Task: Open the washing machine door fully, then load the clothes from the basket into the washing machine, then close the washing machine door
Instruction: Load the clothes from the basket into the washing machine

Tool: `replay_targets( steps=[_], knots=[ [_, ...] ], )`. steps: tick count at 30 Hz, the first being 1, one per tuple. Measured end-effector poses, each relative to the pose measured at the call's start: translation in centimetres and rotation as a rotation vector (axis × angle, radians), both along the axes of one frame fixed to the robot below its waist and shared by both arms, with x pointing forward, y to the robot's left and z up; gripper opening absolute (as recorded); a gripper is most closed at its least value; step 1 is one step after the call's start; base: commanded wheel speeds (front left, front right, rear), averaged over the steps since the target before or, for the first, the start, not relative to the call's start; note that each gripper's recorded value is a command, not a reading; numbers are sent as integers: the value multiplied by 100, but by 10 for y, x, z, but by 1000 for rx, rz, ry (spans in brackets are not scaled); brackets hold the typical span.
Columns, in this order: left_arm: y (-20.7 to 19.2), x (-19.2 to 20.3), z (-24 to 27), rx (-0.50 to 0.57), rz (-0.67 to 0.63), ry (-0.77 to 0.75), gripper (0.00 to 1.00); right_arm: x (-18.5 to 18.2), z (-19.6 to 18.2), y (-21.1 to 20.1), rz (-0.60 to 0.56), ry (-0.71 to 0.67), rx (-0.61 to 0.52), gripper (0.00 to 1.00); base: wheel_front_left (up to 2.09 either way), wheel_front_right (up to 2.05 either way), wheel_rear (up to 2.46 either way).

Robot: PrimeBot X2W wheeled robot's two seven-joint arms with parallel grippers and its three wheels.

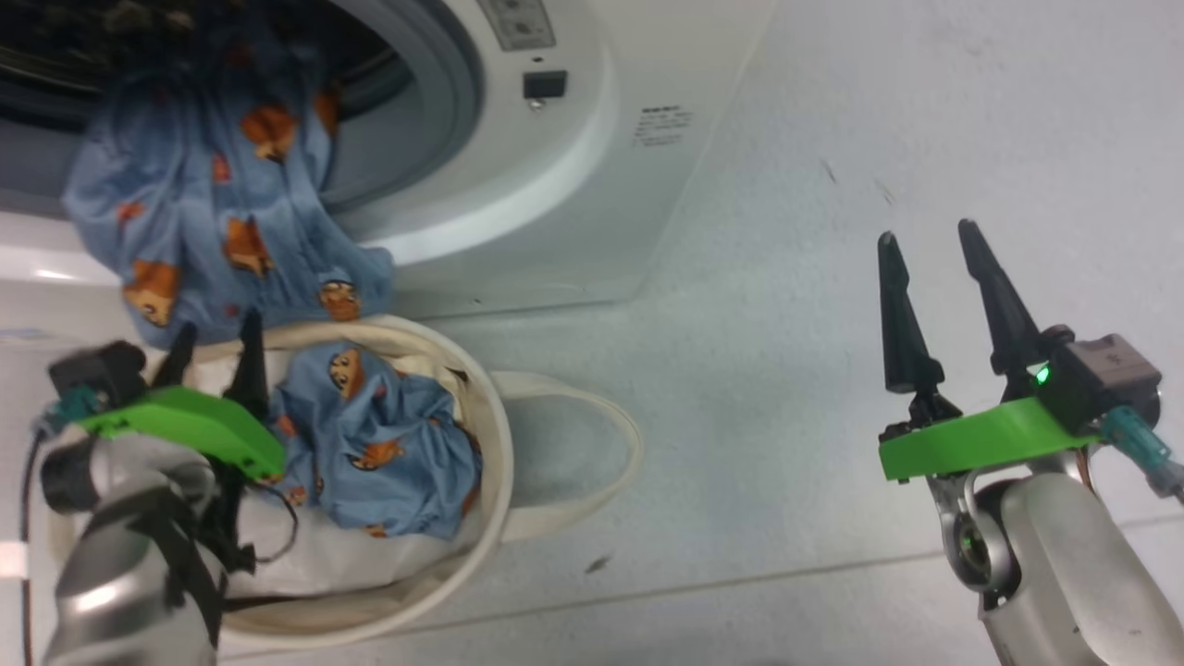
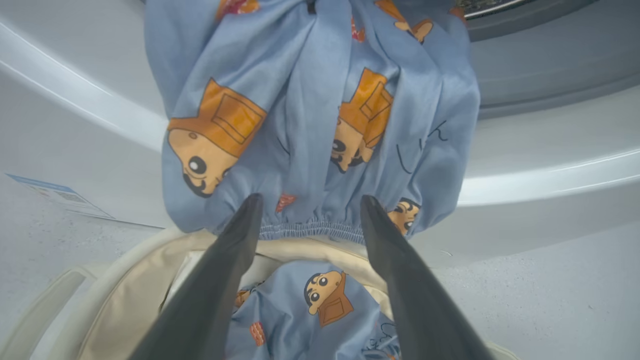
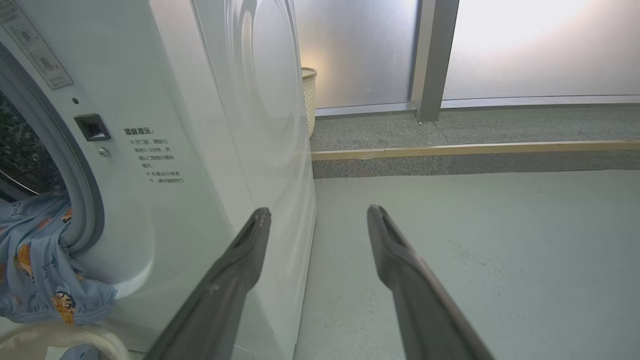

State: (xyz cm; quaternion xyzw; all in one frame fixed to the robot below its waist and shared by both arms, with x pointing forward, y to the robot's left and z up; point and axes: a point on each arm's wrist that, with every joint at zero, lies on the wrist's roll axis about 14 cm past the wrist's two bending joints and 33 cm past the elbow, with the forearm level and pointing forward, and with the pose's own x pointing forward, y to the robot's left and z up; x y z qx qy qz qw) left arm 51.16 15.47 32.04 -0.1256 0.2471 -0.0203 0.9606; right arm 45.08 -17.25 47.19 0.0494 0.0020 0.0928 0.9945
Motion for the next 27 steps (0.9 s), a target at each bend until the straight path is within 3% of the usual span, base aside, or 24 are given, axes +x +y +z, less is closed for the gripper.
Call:
replay_targets(
  steps=[9,21,22,23,27],
  knots=[
    [-9,20,-39,26,-43,79,100,8,-15,-23,-56,27,-43,100,0,0,0],
    [-17,50,-54,45,-74,82,100,11,-36,-31,-89,73,-44,100,0,0,0],
    [-17,52,-54,45,-74,82,91,11,-37,-31,-90,75,-48,100,0,0,0],
    [-16,53,-54,46,-73,80,1,11,-37,-32,-91,74,-50,100,0,0,0],
    [-15,62,-49,39,-60,56,0,13,-37,-32,-95,71,-46,100,0,0,0]
  ],
)
